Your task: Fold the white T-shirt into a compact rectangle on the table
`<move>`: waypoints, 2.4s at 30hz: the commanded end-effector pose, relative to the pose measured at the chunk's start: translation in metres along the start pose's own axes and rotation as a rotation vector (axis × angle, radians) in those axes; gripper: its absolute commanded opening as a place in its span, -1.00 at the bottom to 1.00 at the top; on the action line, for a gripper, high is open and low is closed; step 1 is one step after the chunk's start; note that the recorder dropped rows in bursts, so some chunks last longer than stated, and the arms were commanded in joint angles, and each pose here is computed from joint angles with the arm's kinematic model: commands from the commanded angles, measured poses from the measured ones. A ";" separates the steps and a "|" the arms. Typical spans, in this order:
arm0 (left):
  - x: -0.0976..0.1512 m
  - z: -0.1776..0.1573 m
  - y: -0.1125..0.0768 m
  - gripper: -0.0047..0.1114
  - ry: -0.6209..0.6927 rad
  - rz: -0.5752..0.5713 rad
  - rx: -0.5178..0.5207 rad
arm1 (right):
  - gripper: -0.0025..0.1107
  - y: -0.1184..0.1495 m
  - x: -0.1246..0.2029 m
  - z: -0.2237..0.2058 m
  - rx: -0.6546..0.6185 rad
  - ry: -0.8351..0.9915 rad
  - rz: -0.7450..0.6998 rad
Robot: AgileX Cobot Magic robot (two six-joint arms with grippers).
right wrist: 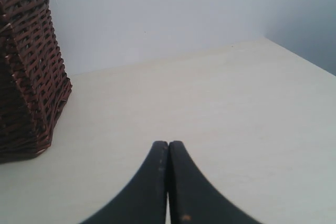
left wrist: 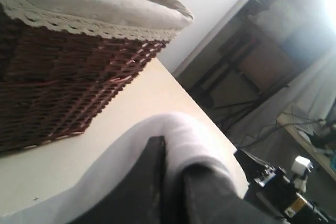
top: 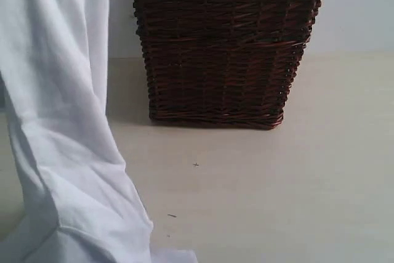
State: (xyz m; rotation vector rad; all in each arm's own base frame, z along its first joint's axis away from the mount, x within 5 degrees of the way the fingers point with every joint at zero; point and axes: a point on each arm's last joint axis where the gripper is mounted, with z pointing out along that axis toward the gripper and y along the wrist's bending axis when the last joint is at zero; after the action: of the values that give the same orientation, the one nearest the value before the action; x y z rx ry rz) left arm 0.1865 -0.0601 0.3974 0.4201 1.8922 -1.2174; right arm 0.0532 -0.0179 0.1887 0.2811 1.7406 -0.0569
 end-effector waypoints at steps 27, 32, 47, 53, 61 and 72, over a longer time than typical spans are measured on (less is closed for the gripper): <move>0.045 0.134 0.002 -0.92 0.031 0.424 0.256 | -0.96 0.000 0.000 0.000 0.000 -0.010 -0.011; 0.054 0.164 -0.007 -0.92 0.060 0.472 0.336 | -0.96 0.000 0.000 0.000 0.000 -0.010 -0.011; 0.042 0.197 -0.033 -0.65 0.045 0.527 0.417 | -0.96 0.000 0.000 0.000 0.000 -0.010 -0.011; 0.041 0.197 -0.033 -0.80 0.041 0.530 0.408 | -0.96 0.000 0.000 0.000 0.000 -0.010 -0.011; 0.035 0.196 -0.027 -0.92 0.028 0.509 0.328 | -0.96 0.000 0.000 0.000 0.000 -0.010 -0.011; -0.023 0.140 0.008 -0.92 -0.164 0.440 -0.001 | -0.96 0.000 0.000 0.000 0.000 -0.010 -0.011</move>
State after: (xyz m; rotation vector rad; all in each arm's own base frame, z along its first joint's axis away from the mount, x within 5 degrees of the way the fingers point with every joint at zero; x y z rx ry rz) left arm 0.2708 -0.1925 0.3649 0.7815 1.5735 -0.9272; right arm 0.0532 -0.0179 0.1887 0.2811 1.7406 -0.0569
